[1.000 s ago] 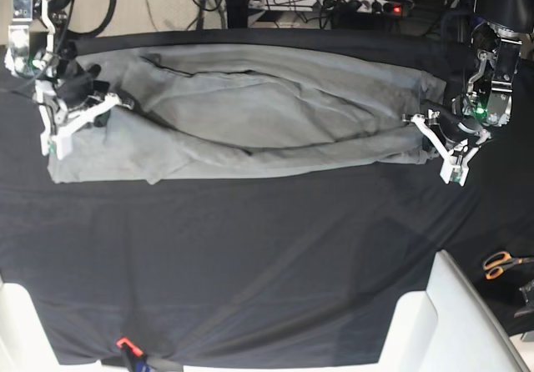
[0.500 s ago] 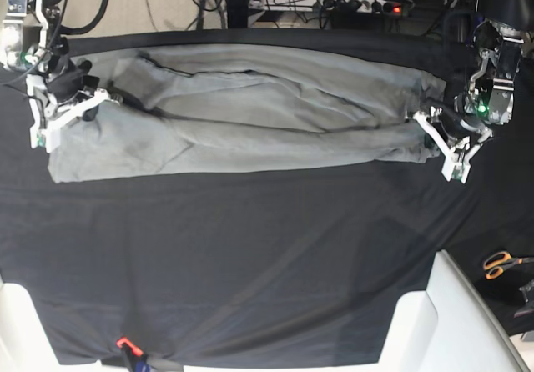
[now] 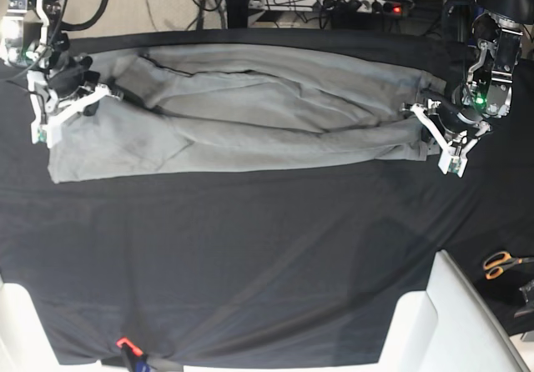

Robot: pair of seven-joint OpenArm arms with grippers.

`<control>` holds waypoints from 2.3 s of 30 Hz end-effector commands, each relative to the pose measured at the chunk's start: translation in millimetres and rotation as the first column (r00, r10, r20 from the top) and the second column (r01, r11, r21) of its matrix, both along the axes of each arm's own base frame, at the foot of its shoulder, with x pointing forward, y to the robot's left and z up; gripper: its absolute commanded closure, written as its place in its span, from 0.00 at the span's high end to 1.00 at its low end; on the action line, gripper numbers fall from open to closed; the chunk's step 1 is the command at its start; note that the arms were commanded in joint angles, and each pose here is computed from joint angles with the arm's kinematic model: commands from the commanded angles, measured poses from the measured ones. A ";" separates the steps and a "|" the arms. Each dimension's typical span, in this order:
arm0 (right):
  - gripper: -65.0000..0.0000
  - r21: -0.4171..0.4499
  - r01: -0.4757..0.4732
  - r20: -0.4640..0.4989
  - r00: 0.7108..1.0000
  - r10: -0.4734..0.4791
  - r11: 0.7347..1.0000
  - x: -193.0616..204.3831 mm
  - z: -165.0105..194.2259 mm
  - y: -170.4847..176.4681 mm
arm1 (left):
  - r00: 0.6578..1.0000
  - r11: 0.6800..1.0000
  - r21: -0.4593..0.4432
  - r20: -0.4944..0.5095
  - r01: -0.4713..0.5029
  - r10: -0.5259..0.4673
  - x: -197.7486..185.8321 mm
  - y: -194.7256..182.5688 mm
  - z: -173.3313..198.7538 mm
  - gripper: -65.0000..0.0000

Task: Fold the T-shirt properly
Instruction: 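Lower the folded hem onto the shirt and open the left gripper, then raise the left gripper away from the shirt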

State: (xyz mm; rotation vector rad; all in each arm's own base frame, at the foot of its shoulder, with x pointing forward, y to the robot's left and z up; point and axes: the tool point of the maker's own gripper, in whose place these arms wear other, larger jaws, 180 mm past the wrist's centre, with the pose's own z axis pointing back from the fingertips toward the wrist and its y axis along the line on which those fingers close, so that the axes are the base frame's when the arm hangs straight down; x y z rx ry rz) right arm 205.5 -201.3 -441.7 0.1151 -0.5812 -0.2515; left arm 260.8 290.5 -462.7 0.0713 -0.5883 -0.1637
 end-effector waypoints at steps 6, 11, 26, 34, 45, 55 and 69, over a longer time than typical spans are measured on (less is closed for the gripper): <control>0.37 0.023 0.042 0.023 0.999 -0.043 0.999 -2.8 4.4 1.1 | 0.999 1.000 0.021 0.033 0.007 -0.007 8.1 8.4 11.6 0.00; 0.69 0.043 0.161 0.028 0.986 -0.162 0.986 -12.7 3.5 -11.6 | 0.998 0.999 0.012 0.054 0.029 -0.030 6.7 -1.0 19.2 0.00; 0.66 0.039 0.171 0.067 0.983 -0.173 0.984 -7.6 7.7 -14.8 | 0.998 0.998 0.048 0.040 0.046 -0.047 -1.2 4.2 17.8 0.00; 0.66 0.041 0.171 0.064 0.983 -0.174 0.984 -8.5 7.1 -14.2 | 0.995 0.989 0.119 0.035 0.085 -0.089 -1.3 3.2 16.4 0.00; 0.66 0.043 0.171 0.064 0.983 -0.173 0.984 -8.5 6.9 -13.2 | 0.994 0.989 0.139 0.088 0.051 -0.064 -5.9 11.7 53.9 0.56; 0.66 0.040 0.167 0.087 0.982 -0.170 0.985 -3.5 14.6 -13.2 | 0.980 0.979 0.193 0.172 0.065 -0.099 -1.2 -5.9 135.8 0.68; 0.66 0.030 0.160 0.107 0.981 -0.162 0.987 0.2 21.4 -16.0 | 0.980 0.997 0.023 0.184 -0.077 0.071 -11.3 -23.5 109.5 0.00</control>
